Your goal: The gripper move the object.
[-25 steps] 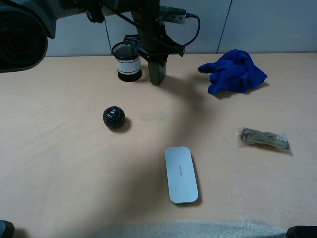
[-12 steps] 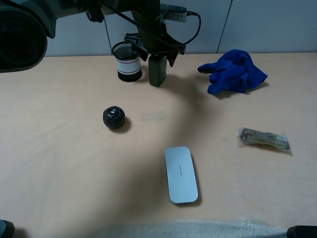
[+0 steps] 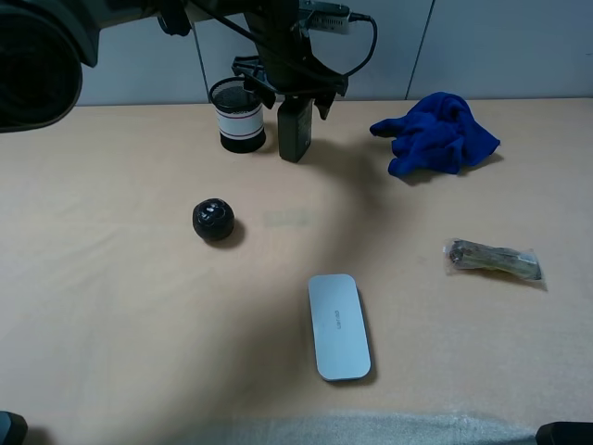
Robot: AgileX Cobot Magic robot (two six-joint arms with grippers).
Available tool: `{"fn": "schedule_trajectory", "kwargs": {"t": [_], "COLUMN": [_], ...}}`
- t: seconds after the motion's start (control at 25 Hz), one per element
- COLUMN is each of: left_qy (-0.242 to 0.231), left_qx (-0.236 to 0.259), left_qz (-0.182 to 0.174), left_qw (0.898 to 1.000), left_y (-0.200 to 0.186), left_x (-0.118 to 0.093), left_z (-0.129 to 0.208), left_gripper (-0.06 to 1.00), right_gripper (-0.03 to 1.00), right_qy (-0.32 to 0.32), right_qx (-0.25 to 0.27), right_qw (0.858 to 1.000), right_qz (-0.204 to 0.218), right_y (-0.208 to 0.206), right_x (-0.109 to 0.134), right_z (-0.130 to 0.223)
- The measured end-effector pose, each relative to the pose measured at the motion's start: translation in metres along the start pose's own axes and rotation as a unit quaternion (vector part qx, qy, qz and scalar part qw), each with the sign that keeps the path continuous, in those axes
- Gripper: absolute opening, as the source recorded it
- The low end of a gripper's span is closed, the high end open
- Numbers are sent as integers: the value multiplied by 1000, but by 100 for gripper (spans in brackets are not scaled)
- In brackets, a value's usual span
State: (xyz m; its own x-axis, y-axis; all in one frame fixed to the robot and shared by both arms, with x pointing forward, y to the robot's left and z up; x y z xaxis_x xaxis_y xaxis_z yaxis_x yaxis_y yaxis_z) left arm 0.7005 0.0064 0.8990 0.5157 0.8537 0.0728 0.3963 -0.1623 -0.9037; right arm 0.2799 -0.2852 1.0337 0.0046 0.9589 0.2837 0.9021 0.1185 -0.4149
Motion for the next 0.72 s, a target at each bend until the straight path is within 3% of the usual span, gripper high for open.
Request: {"fn": "schedule_trajectory", "kwargs": {"t": [0.52, 0.72], "left_qy": [-4, -4], "left_qx": [14, 43], "left_qz": [-3, -5], "left_qw": [1000, 999], "left_y": [-40, -65], "left_x": [4, 7], "left_z": [-2, 5], "left_gripper": [85, 85], "right_gripper": [69, 69], "right_qy": [0, 0], "right_qx": [1, 1], "right_qw": [1000, 1000], "right_qz": [0, 0], "right_y": [0, 0], "right_x": [0, 0], "right_z": [0, 0]}}
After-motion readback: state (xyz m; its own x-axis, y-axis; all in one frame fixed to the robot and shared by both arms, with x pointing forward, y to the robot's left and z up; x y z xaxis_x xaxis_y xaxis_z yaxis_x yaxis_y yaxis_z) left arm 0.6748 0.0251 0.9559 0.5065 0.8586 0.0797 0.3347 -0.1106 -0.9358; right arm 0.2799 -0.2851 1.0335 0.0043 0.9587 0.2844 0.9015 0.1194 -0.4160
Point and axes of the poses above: a point on each arm's last joint axis where the gripper is mounted, y pointing out along that axis toward the gripper, x along the wrist's bending axis when the last joint is at zero, z = x × y, the point moved 5 cm from there along y, pointing out along that axis toward the gripper, and after that the axes turned 13 degrees about y, right-handed, at the moved point
